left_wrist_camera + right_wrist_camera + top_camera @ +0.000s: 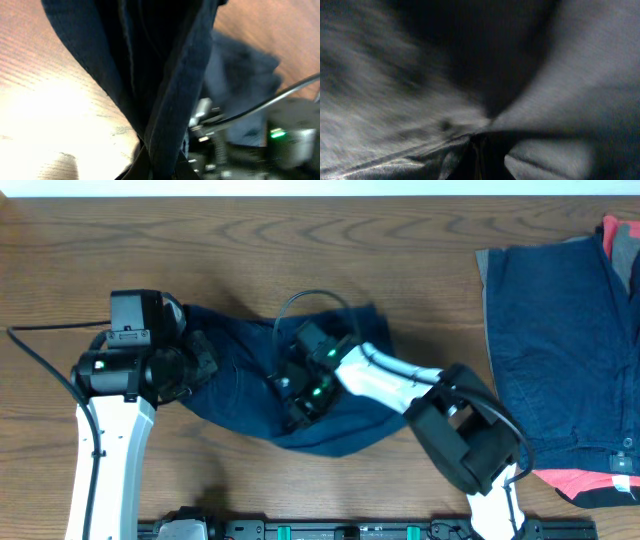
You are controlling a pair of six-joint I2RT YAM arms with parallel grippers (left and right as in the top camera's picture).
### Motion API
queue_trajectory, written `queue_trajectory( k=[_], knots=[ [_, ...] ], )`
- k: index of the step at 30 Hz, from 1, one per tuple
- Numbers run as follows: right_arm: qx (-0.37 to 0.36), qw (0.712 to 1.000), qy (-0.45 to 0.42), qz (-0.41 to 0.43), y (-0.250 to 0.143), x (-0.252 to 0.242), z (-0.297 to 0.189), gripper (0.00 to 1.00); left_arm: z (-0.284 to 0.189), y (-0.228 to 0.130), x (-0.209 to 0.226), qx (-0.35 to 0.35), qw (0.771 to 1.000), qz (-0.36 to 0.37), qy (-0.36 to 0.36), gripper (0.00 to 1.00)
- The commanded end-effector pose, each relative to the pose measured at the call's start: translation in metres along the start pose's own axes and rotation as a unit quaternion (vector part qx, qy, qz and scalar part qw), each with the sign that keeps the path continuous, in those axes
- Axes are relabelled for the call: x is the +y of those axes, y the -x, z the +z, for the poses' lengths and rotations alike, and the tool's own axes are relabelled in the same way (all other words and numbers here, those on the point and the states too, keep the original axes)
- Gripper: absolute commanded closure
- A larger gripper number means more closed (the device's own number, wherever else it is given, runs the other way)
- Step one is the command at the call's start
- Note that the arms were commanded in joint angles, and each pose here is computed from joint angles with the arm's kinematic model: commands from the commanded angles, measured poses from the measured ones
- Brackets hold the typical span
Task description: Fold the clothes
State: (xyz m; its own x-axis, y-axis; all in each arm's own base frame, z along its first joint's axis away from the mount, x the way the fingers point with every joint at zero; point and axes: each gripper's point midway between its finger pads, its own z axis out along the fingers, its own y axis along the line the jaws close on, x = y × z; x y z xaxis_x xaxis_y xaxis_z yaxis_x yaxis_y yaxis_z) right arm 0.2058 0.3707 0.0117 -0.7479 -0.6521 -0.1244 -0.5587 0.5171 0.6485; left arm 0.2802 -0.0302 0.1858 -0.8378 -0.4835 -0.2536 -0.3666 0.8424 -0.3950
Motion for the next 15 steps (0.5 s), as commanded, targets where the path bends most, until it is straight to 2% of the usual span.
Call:
queue_trajectory(
  k=[1, 4, 6, 10, 15],
  knots=[
    [-0.009, 1.000, -0.004, 0.010, 0.006, 0.005, 0.007, 0.97, -0.012, -0.003, -0.014, 0.005, 0.999, 0.007, -0.032, 0.94],
    [-0.023, 0.998, -0.048, 0.036, 0.014, -0.014, -0.012, 0.87, -0.013, -0.019, -0.012, 0.039, 0.999, -0.002, -0.032, 0.94],
    [-0.028, 0.994, -0.089, 0.064, 0.014, -0.033, -0.035, 0.85, -0.013, -0.027, -0.011, 0.057, 0.998, -0.007, -0.032, 0.94],
    [-0.045, 0.971, -0.189, 0.137, 0.003, -0.078, -0.102, 0.84, -0.014, -0.035, -0.015, 0.073, 0.997, -0.007, -0.039, 0.94],
    [-0.039, 0.922, -0.310, 0.226, -0.039, -0.136, -0.175, 0.88, -0.012, -0.034, -0.025, 0.067, 0.996, 0.014, -0.049, 0.94]
  ],
)
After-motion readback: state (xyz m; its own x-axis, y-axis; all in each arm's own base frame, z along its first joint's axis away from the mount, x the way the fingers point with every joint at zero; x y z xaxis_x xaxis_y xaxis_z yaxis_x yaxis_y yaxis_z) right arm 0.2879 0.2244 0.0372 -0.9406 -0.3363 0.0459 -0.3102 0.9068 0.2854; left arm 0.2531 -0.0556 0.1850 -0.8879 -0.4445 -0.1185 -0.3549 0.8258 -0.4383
